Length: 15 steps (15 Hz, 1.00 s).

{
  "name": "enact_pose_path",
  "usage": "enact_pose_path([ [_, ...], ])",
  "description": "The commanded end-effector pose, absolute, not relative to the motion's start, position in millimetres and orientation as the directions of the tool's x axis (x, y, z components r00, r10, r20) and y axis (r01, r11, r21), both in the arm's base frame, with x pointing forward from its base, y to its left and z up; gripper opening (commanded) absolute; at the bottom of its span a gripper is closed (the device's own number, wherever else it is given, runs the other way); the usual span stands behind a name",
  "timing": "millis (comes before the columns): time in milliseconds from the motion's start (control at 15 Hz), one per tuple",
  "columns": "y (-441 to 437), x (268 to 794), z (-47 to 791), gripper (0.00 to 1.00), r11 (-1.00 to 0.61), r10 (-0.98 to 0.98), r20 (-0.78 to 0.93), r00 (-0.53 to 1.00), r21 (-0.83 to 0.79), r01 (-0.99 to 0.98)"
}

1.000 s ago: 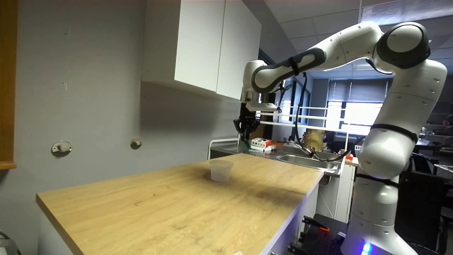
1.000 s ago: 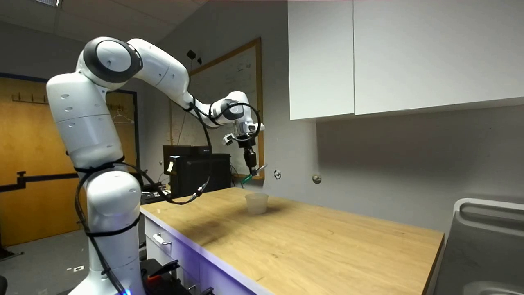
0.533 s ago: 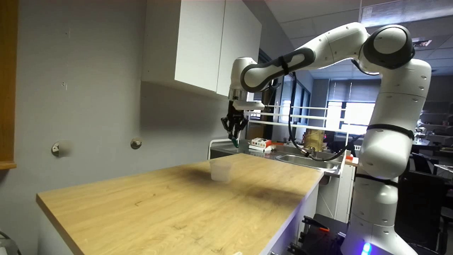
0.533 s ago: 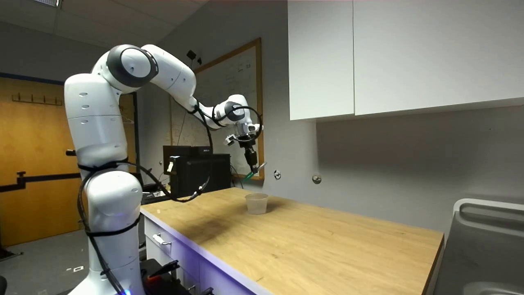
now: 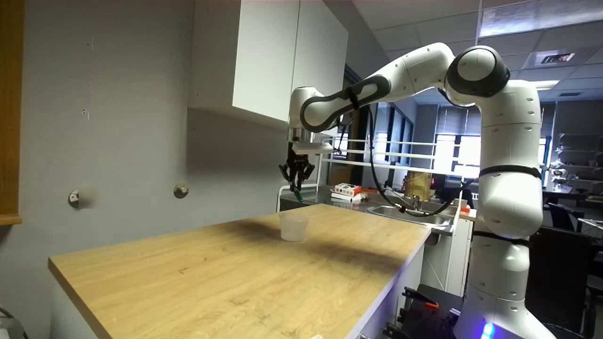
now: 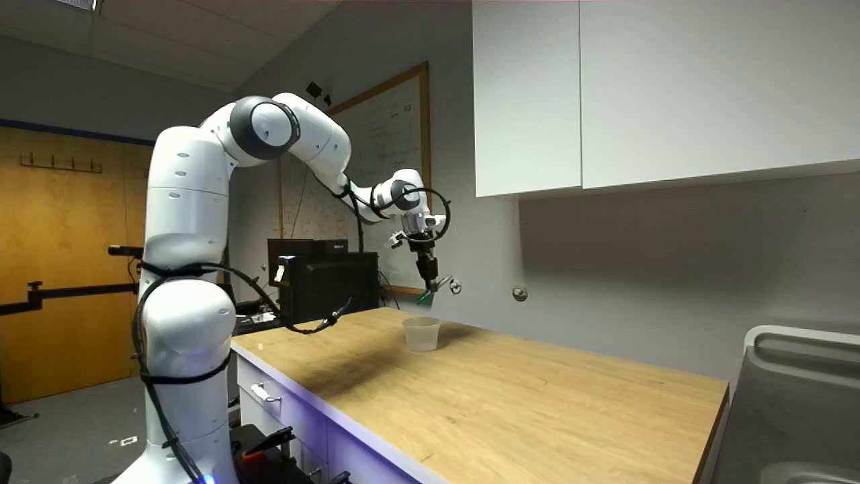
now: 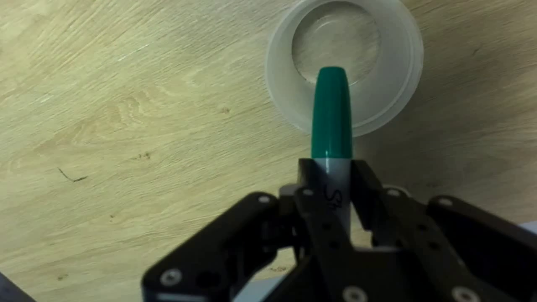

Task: Put the green marker inside the clear cup

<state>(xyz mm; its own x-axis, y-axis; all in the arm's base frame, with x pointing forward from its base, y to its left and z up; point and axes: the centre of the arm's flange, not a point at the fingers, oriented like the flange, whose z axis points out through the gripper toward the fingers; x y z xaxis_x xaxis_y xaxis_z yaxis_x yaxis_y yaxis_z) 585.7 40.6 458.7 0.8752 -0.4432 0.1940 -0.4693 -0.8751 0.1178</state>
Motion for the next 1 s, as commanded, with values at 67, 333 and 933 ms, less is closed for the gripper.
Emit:
enact_pose_path([
  [67, 44, 619, 433, 0.09, -0.866, -0.453, 0.155, 0.878, 0.160, -0.474],
  [333, 42, 621, 397, 0.09, -0.863, -0.460, 0.099, 0.882, 0.185, -0.471],
  [933, 49, 615, 384, 0.80, -0.861, -0.453, 0.064, 0.889, 0.227, -0.455],
])
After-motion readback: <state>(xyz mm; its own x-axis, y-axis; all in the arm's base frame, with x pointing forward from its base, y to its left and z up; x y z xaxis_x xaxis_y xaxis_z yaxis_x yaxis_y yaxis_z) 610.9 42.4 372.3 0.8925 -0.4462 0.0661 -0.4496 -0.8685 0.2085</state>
